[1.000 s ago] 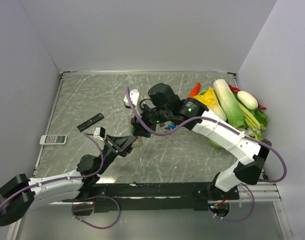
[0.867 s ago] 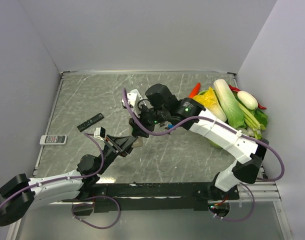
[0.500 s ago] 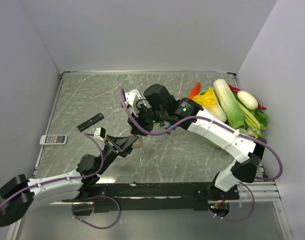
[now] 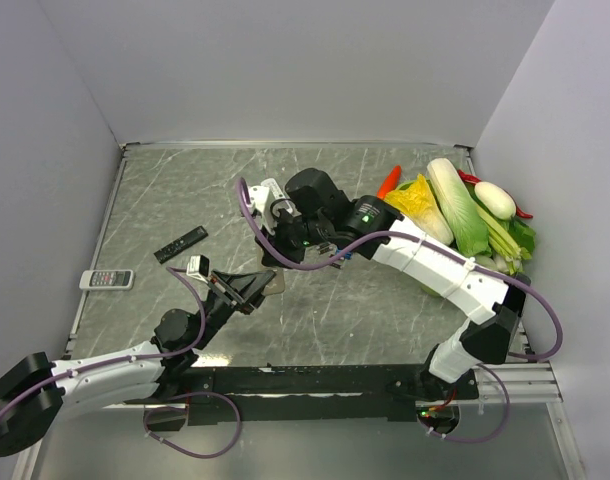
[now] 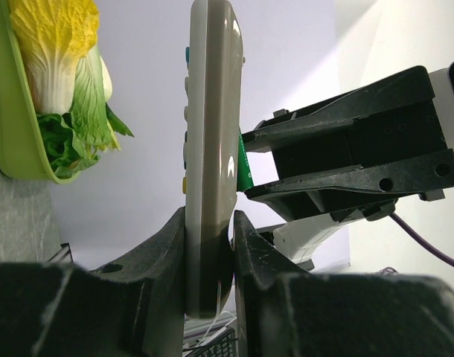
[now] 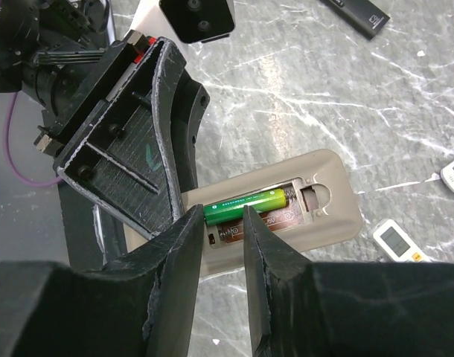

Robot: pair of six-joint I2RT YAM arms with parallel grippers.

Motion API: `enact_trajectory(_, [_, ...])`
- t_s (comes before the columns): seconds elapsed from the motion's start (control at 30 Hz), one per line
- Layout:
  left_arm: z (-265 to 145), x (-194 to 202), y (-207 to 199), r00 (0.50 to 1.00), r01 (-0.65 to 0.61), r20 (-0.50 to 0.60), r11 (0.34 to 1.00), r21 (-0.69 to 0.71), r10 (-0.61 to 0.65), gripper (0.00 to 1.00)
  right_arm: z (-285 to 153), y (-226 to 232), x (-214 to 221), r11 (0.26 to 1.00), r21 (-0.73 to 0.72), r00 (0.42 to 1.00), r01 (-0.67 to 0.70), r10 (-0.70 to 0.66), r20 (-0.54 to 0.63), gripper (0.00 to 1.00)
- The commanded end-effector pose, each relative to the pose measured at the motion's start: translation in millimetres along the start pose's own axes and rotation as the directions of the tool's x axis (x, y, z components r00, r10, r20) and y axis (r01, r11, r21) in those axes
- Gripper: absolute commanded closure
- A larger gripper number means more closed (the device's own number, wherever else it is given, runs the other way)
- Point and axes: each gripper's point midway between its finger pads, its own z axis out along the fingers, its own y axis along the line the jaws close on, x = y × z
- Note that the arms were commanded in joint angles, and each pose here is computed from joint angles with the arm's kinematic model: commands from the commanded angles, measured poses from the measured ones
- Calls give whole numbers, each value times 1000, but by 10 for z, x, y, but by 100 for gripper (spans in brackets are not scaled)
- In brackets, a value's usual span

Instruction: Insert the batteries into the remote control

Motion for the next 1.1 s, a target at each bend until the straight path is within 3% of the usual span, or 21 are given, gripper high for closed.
enact_trajectory(0.0, [-159, -20, 40, 1000, -2, -9, 1000, 29, 2, 99, 130, 27, 74, 999, -35, 1000, 13, -14, -27, 66])
enact_trajectory(1.07, [-126, 166, -316, 993, -53, -94, 989, 136, 66, 98, 516, -204, 697, 995, -96, 990, -22, 8, -140, 81])
